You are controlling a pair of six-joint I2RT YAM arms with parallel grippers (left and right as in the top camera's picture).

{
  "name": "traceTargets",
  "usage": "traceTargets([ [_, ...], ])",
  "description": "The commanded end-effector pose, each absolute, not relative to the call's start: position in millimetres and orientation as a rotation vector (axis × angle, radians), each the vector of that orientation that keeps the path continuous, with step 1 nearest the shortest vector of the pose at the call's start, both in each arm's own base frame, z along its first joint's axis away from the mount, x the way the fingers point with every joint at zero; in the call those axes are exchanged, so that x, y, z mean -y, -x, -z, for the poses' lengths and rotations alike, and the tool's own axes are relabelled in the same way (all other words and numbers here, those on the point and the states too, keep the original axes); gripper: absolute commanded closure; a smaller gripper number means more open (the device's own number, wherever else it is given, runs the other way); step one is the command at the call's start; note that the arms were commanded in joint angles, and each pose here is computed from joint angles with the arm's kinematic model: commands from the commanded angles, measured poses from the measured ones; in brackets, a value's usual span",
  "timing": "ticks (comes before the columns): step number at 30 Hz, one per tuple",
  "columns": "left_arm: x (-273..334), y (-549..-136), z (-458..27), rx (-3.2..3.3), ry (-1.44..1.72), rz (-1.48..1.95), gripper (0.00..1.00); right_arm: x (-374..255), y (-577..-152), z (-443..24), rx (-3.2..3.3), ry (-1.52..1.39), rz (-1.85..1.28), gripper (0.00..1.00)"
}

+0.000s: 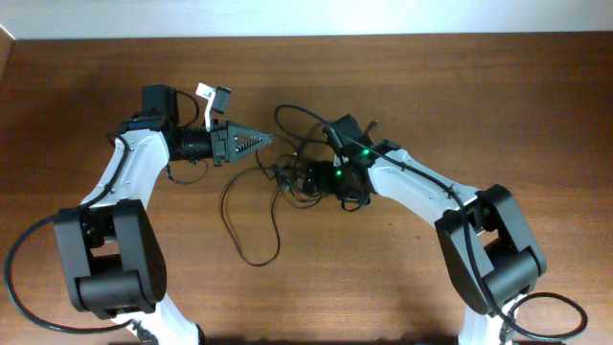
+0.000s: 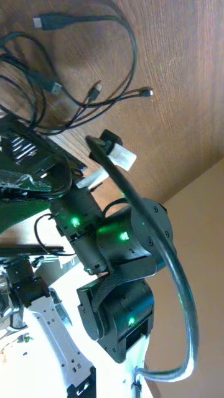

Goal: Untangle cables

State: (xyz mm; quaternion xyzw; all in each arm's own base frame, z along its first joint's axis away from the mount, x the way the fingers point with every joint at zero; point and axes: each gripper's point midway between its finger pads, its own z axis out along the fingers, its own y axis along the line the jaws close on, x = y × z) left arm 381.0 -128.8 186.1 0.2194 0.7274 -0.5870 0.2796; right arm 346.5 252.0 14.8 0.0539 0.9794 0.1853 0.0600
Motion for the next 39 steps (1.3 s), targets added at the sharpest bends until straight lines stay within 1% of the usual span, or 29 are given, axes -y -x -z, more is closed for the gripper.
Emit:
traceTargets([
  [1, 128.2, -381.6, -185.2, -1.933, -0.593, 1.582, 1.00, -210.8, -347.5, 11.0, -2.990, -0.280, -0.370, 0.01],
  [3, 128.1, -381.6, -185.1, -1.933, -0.593, 1.581, 1.00, -182.5, -358.5, 13.3, -2.957, -0.349, -0.242, 0.01],
  [6, 128.0, -381.9, -183.9, -1.941, -0.594, 1.574, 1.00, -152.9, -362.4, 18.3, -2.931, -0.408, -0.095, 0.01],
  [9, 128.0, -381.9, -183.8, -1.941, -0.594, 1.574, 1.00, -146.9, -361.6, 21.4, -2.929, -0.462, -0.095, 0.01],
  [13, 127.3, -382.7, -180.6, -1.960, -0.595, 1.555, 0.99, -146.8, -361.7, 21.4, -2.929, -0.462, -0.095, 0.01],
  [14, 126.2, -383.8, -175.6, -1.988, -0.597, 1.526, 0.67, -146.8, -361.6, 21.5, -2.929, -0.462, -0.094, 0.01],
  [15, 125.8, -384.2, -174.1, -1.997, -0.597, 1.517, 0.47, -146.8, -361.7, 21.4, -2.929, -0.462, -0.095, 0.01],
  [16, 125.8, -384.3, -174.0, -1.997, -0.598, 1.516, 0.19, -146.9, -361.7, 21.4, -2.929, -0.462, -0.095, 0.01],
  [17, 125.3, -384.6, -172.2, -2.007, -0.598, 1.505, 0.12, -146.9, -361.7, 21.4, -2.929, -0.462, -0.095, 0.01],
  [18, 125.1, -384.9, -171.0, -2.014, -0.599, 1.498, 0.02, -146.9, -361.7, 21.4, -2.929, -0.462, -0.095, 0.01],
  [19, 125.0, -385.0, -171.0, -2.014, -0.599, 1.498, 0.01, -146.9, -361.7, 21.4, -2.929, -0.462, -0.095, 0.02],
  [24, 125.0, -385.0, -171.0, -2.014, -0.599, 1.498, 0.00, -148.3, -361.2, 21.4, -2.931, -0.458, -0.101, 0.01],
  [26, 125.0, -385.0, -171.0, -2.014, -0.599, 1.498, 0.04, -154.6, -358.3, 21.5, -2.952, -0.455, -0.152, 0.01],
  [27, 125.0, -385.0, -171.0, -2.013, -0.599, 1.498, 0.04, -161.2, -355.5, 21.3, -2.972, -0.451, -0.207, 0.01],
  [29, 125.0, -385.0, -171.0, -2.014, -0.599, 1.498, 0.04, -182.7, -351.7, 17.9, -3.009, -0.304, -0.381, 0.01],
  [30, 125.0, -385.0, -171.0, -2.014, -0.599, 1.498, 0.04, -195.5, -351.2, 14.2, -3.010, -0.180, -0.486, 0.01],
  [31, 125.0, -385.0, -171.0, -2.013, -0.599, 1.498, 0.04, -205.8, -354.4, 5.5, -2.988, -0.098, -0.568, 0.06],
  [32, 125.1, -385.0, -171.0, -2.013, -0.599, 1.498, 0.04, -208.6, -359.1, -3.5, -2.971, -0.091, -0.584, 0.11],
  [34, 125.3, -385.1, -171.1, -2.012, -0.601, 1.497, 0.04, -223.3, -370.6, -41.7, -2.907, 0.017, -0.612, 0.20],
  [35, 125.2, -385.3, -171.1, -2.011, -0.602, 1.496, 0.05, -231.1, -372.1, -49.5, -2.888, 0.044, -0.624, 0.26],
  [38, 125.2, -385.3, -171.1, -2.011, -0.602, 1.496, 0.05, -249.3, -369.1, -45.5, -2.860, 0.120, -0.574, 0.62],
  [39, 125.2, -385.3, -171.1, -2.011, -0.602, 1.496, 0.05, -251.1, -367.3, -35.9, -2.867, 0.138, -0.505, 0.64],
])
